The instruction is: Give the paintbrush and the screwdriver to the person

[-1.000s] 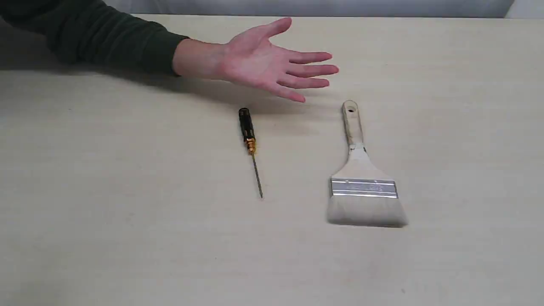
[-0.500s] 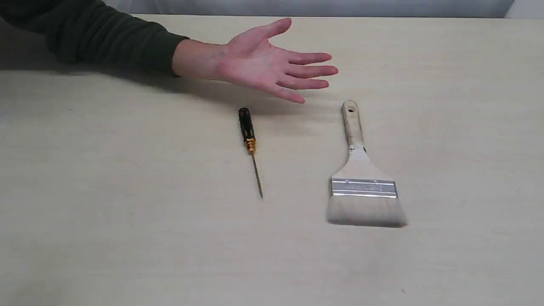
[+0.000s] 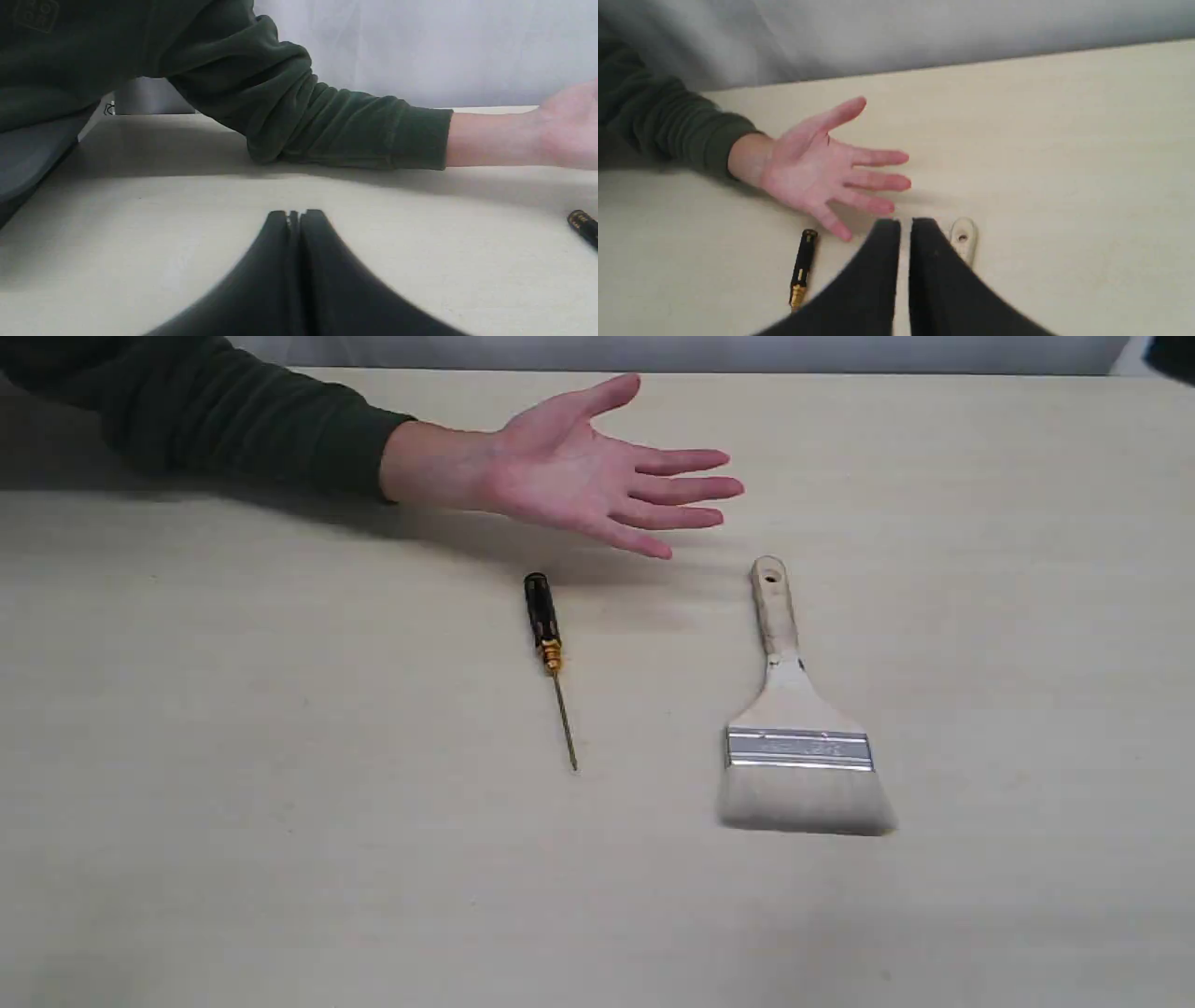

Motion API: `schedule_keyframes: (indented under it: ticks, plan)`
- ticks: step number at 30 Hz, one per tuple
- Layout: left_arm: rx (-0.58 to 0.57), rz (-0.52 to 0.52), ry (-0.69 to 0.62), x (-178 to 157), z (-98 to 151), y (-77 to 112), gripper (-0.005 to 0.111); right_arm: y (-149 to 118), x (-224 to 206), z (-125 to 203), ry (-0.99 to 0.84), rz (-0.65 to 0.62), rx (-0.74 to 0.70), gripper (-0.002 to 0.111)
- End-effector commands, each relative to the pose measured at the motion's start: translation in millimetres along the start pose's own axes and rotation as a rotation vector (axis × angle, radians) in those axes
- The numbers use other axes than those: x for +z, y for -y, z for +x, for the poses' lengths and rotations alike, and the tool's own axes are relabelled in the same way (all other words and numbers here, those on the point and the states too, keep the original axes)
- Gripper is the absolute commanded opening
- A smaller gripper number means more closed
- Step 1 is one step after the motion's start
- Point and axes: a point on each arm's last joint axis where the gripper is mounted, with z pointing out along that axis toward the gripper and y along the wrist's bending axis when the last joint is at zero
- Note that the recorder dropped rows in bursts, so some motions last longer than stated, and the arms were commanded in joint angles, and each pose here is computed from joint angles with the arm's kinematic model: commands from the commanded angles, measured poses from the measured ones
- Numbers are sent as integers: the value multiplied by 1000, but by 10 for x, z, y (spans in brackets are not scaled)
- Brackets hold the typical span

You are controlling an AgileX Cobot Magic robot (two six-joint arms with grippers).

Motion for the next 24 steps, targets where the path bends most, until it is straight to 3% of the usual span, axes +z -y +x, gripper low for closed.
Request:
schedule_keyframes:
  ticks: [1,8,14,18,24]
  plan:
    - [-3,6,11,0,-4,4,0,123,324,-18,-94,-13,23,4]
    - [-3,6,11,0,-4,4,0,3,880,55,-248,-45,-87,4]
    - [-3,6,11,0,-4,4,0,-209,1254,54,-340,34,-189,4]
    - [-3,6,11,0,-4,4,0,-179,1474,35,-432,145,-224,4]
    - [-3,6,11,0,-4,4,0,-103,1760,151,-588,174,-218,4]
